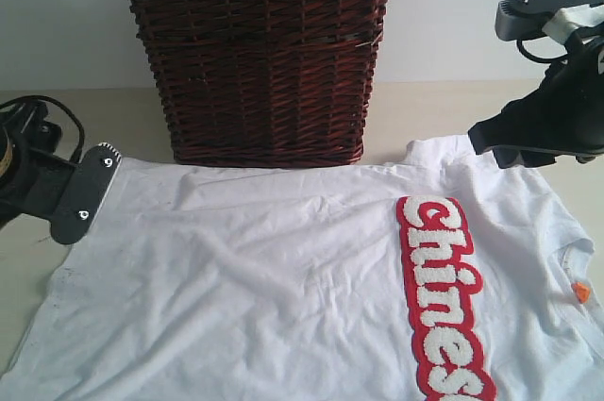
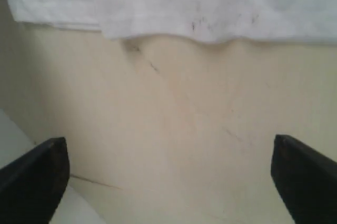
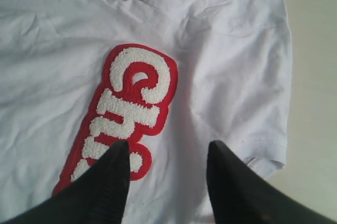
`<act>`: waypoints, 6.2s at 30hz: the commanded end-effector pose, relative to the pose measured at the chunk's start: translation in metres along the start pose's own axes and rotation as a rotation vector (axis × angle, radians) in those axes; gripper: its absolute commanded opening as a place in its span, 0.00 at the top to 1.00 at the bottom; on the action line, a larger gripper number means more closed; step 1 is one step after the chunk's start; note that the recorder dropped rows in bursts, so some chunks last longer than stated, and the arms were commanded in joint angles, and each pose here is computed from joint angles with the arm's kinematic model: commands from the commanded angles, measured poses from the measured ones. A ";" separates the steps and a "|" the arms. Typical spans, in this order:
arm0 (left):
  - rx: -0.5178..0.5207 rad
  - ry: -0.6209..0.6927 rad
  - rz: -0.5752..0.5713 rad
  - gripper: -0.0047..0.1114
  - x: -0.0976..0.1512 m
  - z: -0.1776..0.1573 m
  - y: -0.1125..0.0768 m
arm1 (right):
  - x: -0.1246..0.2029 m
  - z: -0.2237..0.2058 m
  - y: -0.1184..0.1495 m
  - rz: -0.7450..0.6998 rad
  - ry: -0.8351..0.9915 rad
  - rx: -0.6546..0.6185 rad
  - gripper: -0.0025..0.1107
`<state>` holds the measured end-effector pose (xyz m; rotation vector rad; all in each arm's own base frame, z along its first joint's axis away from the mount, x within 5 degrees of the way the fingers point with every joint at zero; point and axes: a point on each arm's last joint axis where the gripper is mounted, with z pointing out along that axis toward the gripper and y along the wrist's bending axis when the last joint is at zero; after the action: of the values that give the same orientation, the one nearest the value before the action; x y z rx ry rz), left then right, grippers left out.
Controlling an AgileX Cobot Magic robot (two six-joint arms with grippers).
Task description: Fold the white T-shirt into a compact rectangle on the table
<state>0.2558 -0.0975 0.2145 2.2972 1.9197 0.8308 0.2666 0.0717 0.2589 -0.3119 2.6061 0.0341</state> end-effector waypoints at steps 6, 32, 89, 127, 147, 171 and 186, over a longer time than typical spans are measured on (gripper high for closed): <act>0.077 -0.248 0.069 0.05 -0.019 0.000 -0.007 | -0.003 -0.003 -0.001 0.000 -0.031 -0.002 0.57; 0.379 -0.469 -0.090 0.05 0.002 0.107 -0.012 | -0.004 -0.003 -0.001 -0.016 -0.042 -0.001 0.57; 0.398 -0.459 -0.090 0.05 -0.007 0.127 -0.018 | -0.004 -0.003 -0.001 -0.047 -0.038 -0.002 0.57; 0.398 -0.459 -0.090 0.05 -0.007 0.127 -0.018 | 0.031 0.026 -0.020 -1.129 0.542 -0.037 0.05; 0.398 -0.459 -0.090 0.05 -0.007 0.127 -0.018 | 0.043 0.090 -0.051 -1.184 0.532 -0.136 0.05; 0.398 -0.459 -0.090 0.05 -0.007 0.127 -0.018 | 0.064 0.118 -0.058 -1.207 0.595 -0.220 0.05; 0.398 -0.459 -0.090 0.05 -0.007 0.127 -0.018 | 0.067 0.128 -0.057 -1.190 0.583 -0.238 0.05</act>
<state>0.2918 -0.0611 0.1111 2.2945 2.0658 -0.1127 0.2853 0.0138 0.1214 -2.1260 2.4698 -0.1990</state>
